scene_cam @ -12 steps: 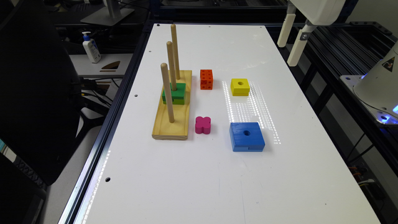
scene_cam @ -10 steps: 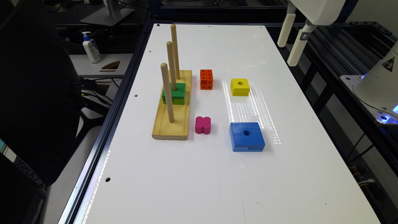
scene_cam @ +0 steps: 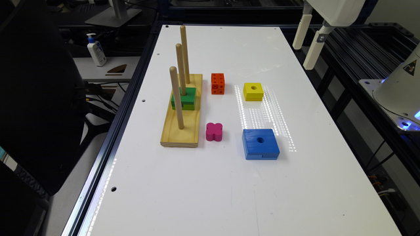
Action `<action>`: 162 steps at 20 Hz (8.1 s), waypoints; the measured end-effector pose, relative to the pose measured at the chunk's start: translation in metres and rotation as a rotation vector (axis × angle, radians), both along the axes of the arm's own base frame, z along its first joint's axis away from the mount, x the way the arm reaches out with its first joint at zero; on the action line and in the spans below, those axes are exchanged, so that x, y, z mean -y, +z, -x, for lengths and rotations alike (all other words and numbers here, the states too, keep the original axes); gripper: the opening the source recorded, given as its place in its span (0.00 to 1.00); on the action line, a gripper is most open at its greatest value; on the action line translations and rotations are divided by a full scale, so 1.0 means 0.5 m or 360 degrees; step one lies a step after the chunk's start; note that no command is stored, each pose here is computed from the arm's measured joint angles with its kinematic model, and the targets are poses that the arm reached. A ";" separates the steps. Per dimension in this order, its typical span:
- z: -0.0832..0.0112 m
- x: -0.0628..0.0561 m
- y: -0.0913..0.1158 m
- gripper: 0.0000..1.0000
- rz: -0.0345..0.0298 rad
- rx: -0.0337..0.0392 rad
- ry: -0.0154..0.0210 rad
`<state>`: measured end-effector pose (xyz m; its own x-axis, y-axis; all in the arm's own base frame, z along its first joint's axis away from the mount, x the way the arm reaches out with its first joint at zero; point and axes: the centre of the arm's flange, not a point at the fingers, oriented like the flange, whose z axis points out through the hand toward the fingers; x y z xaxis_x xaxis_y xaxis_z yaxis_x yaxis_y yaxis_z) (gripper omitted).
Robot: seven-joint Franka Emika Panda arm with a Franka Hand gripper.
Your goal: Pick up pink flower.
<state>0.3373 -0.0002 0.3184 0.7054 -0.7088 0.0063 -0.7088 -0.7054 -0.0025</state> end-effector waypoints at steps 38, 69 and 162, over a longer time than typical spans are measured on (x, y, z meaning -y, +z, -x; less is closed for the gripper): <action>-0.200 -0.212 0.008 1.00 -0.0021 0.0050 0.00338; -0.359 -0.234 -0.002 1.00 -0.0079 0.0082 -0.00023; -0.431 -0.246 -0.289 0.00 -0.0124 0.0026 0.00028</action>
<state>0.5529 0.1227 0.1739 0.7069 -0.7064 -0.0374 -0.7070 -0.7039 -0.0690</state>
